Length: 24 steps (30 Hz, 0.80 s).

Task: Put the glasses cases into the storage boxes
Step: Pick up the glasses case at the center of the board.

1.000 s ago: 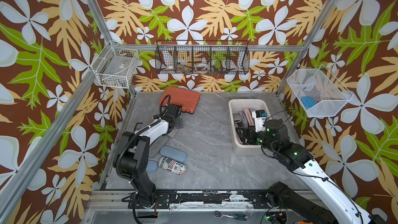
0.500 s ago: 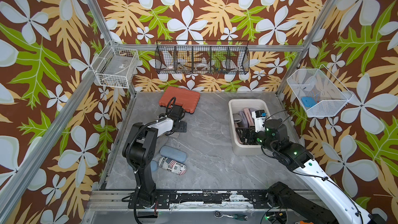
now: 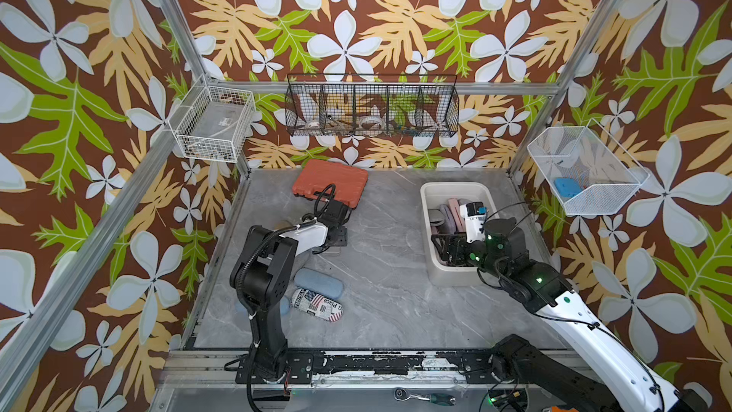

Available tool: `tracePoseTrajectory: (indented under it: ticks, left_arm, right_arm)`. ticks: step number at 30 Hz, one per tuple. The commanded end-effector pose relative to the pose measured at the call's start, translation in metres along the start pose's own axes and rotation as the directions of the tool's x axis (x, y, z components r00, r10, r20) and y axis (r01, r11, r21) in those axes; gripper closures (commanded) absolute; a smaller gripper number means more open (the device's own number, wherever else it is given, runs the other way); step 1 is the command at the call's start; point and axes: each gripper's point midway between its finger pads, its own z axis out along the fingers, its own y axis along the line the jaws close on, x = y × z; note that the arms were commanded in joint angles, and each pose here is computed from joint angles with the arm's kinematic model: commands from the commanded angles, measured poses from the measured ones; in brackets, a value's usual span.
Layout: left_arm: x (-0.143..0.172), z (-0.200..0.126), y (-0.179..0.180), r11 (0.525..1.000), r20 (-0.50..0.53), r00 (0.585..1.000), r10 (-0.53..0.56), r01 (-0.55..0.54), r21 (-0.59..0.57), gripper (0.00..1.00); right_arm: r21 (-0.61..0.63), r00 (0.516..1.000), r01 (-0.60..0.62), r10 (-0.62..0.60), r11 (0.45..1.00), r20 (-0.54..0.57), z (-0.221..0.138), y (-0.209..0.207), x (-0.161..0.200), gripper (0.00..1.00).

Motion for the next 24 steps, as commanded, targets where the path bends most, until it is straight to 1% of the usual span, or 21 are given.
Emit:
tracePoseTrajectory:
  ticks: [1, 4, 7, 11, 13, 15, 18, 24]
  left_arm:
    - [0.030, -0.005, 0.013, 0.998, -0.083, 0.997, 0.011, -0.016, -0.062, 0.34]
    - [0.027, -0.017, -0.003, 1.000, -0.052, 0.999, 0.008, -0.007, 0.015, 0.41]
    - [0.023, -0.036, -0.025, 0.992, -0.005, 1.000, 0.013, -0.012, 0.129, 0.43]
    - [0.014, -0.068, -0.048, 0.967, 0.081, 0.997, -0.008, -0.013, 0.255, 0.46]
    - [0.009, -0.083, -0.055, 0.953, 0.118, 0.992, -0.031, -0.006, 0.303, 0.48]
    - [0.005, -0.098, -0.058, 0.938, 0.146, 0.987, -0.062, 0.007, 0.348, 0.51]
    - [0.003, -0.119, -0.068, 0.902, 0.171, 0.981, -0.094, 0.012, 0.431, 0.52]
    - [0.009, -0.159, -0.089, 0.841, 0.250, 0.961, -0.116, -0.039, 0.540, 0.52]
  right_arm:
    - [-0.016, 1.000, -0.001, 0.001, 1.000, 0.021, 0.000, 0.004, -0.006, 0.21]
    - [-0.022, 1.000, -0.007, 0.008, 1.000, 0.028, -0.001, 0.005, -0.009, 0.23]
    - [-0.029, 0.999, -0.019, 0.020, 0.999, 0.034, -0.001, 0.006, -0.009, 0.23]
    - [-0.028, 0.999, -0.029, 0.030, 0.999, 0.037, -0.001, 0.005, -0.008, 0.24]
    - [-0.030, 0.999, -0.029, 0.031, 0.999, 0.038, -0.002, 0.006, -0.009, 0.24]
    - [-0.035, 0.998, -0.036, 0.037, 0.999, 0.043, -0.003, 0.007, -0.011, 0.24]
    - [-0.064, 0.997, -0.056, 0.059, 0.996, 0.048, -0.001, 0.012, -0.013, 0.24]
    - [-0.133, 0.987, -0.149, 0.156, 0.980, 0.047, 0.010, 0.023, -0.016, 0.25]
